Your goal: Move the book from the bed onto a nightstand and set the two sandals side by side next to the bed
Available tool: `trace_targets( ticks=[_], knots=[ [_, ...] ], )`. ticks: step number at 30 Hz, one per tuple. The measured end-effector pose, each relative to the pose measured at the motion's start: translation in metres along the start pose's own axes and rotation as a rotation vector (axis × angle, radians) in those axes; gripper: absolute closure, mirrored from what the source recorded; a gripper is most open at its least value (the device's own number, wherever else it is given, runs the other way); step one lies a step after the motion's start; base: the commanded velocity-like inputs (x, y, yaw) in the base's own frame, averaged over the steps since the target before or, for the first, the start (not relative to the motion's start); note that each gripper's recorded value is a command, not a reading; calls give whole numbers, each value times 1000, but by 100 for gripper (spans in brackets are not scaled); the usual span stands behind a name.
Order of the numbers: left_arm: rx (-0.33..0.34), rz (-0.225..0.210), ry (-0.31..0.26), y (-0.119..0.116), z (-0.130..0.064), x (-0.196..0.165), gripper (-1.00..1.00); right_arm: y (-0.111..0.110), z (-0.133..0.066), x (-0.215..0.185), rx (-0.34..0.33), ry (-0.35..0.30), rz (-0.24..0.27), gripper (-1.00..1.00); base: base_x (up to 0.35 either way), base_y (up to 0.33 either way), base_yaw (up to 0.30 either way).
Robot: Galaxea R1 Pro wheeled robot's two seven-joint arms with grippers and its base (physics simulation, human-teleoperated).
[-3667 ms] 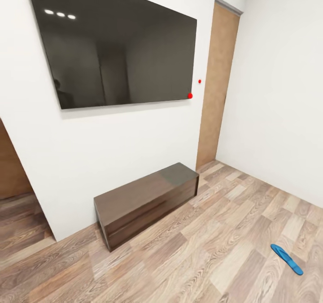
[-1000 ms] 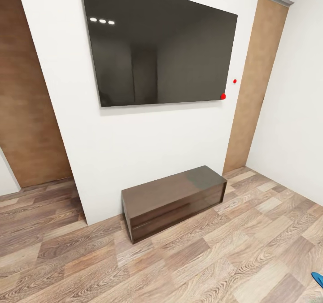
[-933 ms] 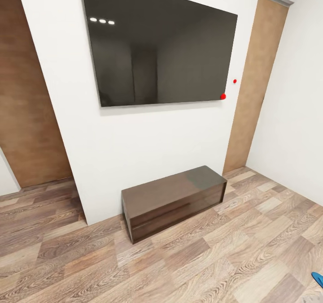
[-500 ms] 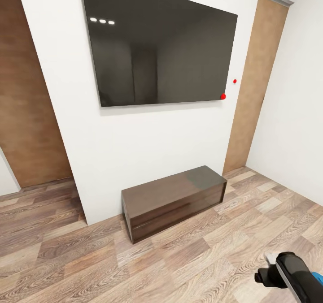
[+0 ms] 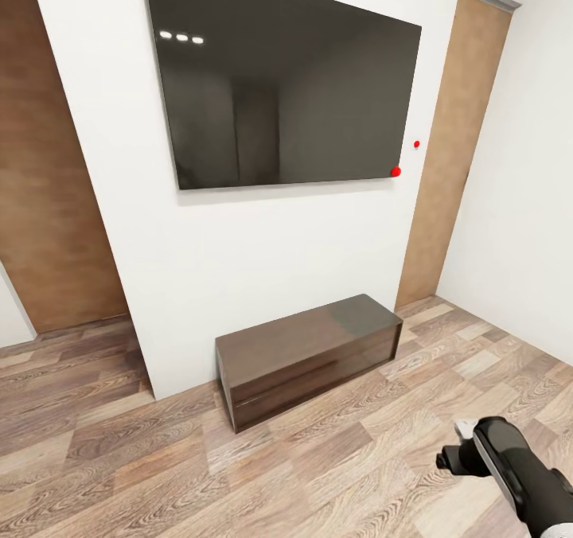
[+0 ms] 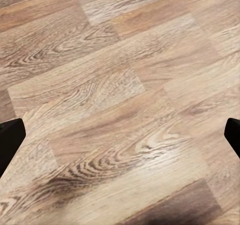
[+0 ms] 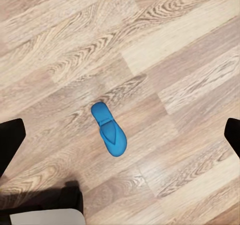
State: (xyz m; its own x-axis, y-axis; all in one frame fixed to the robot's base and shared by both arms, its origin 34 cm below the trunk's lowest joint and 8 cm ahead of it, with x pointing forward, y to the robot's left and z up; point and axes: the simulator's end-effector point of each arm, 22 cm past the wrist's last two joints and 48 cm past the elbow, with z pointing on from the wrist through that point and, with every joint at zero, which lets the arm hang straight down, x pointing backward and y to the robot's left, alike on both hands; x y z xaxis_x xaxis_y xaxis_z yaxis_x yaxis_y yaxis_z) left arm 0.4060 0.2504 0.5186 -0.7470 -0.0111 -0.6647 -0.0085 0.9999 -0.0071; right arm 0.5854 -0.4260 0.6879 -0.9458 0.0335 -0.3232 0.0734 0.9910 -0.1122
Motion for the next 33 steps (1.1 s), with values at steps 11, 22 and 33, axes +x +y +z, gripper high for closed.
trace_targets(
  ticks=[11, 22, 33],
  knots=[
    [-1, 1, -102, 1, 5, -49, -100, 0, 0, -1, -2, 0, 1, -100, 0, 0, 0],
    [387, 56, -270, -83, -33, -230, -100, -1, 1, 0, -1, 2, 1, -100, 0, 0, 0],
    [737, 54, -333, -114, -96, -297, -100, -2, 18, 31, -4, 83, 13, -100, 0, 0, 0]
  ],
)
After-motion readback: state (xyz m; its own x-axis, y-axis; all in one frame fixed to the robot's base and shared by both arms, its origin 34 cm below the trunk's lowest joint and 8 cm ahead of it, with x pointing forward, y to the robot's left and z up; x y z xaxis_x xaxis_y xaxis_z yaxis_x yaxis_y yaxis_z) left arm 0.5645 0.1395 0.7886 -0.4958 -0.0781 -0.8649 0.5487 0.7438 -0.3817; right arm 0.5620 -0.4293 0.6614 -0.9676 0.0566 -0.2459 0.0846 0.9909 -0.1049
